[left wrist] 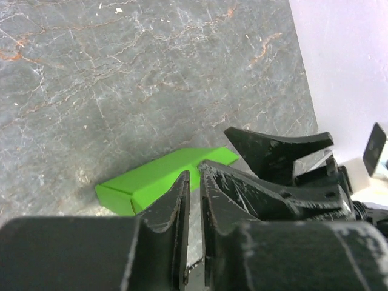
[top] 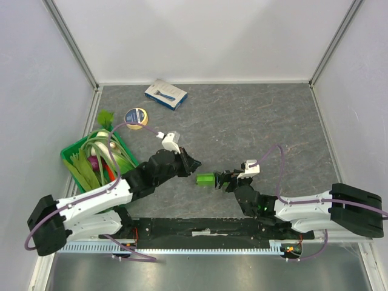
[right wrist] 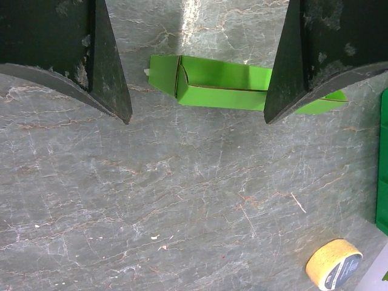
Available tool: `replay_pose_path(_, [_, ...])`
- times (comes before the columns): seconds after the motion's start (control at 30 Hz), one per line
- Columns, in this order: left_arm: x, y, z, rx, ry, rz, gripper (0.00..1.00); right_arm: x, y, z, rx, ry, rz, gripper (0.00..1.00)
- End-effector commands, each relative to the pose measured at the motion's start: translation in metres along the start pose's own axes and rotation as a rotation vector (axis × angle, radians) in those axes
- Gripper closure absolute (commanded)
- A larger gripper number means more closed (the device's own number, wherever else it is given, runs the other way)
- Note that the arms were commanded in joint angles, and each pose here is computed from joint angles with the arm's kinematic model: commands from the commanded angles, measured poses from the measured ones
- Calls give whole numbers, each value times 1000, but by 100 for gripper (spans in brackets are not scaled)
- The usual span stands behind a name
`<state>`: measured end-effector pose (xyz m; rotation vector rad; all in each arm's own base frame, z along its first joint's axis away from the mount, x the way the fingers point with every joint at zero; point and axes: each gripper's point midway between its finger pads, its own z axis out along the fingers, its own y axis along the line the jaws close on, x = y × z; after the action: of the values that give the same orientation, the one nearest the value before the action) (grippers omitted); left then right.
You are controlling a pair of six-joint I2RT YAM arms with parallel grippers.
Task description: Fold the paper box
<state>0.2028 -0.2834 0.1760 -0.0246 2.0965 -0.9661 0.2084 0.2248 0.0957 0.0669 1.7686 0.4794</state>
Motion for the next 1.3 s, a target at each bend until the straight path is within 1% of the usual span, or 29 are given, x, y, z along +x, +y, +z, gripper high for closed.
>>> replay_pose_path(0.0, [-8, -16, 15, 150, -16, 7, 86, 18, -31, -5, 83, 48, -140, 3])
replay_pose_path(0.07, [-1, -11, 18, 164, -10, 14, 90, 19, -30, -5, 80, 52, -136, 3])
replay_pose_path(0.13, [-1, -18, 19, 216, -30, 10, 92, 20, -30, -4, 82, 54, -135, 3])
replay_pose_path(0.17, [5, -11, 21, 214, -24, 9, 94, 20, -29, -4, 79, 54, -131, 3])
replay_pose_path(0.2, [3, -15, 21, 238, -44, 1, 94, 21, -28, -4, 78, 56, -131, 3])
replay_pose_path(0.27, [11, -5, 24, 223, -36, 1, 95, 23, -28, -3, 75, 63, -134, 3])
replay_pose_path(0.4, [23, -4, 28, 260, -8, 7, 96, 26, -29, -3, 77, 67, -128, 3])
replay_pose_path(0.43, [22, -8, 28, 282, -22, -1, 96, 27, -29, -3, 80, 68, -129, 3])
replay_pose_path(0.53, [37, 7, 30, 263, 3, -33, 97, 27, -29, -3, 79, 69, -127, 3])
replay_pose_path(0.7, [64, 41, 32, 191, 36, -60, 98, 30, -30, -4, 79, 74, -126, 3])
replay_pose_path(0.87, [87, 69, 25, 135, 68, -85, 98, 34, -32, -5, 87, 101, -119, 2])
replay_pose_path(0.93, [91, 73, 23, 124, 77, -85, 98, 19, -20, -4, 94, 93, -65, 2])
replay_pose_path(0.97, [92, 75, 22, 119, 83, -83, 98, 19, -27, -7, 119, 117, -98, 2])
replay_pose_path(1.0, [92, 76, 21, 118, 80, -82, 98, 2, -18, -8, 92, 91, -48, 2])
replay_pose_path(1.07, [92, 75, 21, 120, 83, -80, 98, -12, -20, -10, 80, 71, -46, 2])
replay_pose_path(1.1, [93, 76, 21, 116, 85, -80, 98, -26, -16, -12, 53, 51, -12, 2])
replay_pose_path(1.17, [93, 75, 22, 116, 88, -79, 98, -36, -27, -10, 70, 42, -15, 2])
replay_pose_path(1.27, [94, 75, 24, 116, 87, -77, 98, -45, -29, -8, 37, 21, 14, 2])
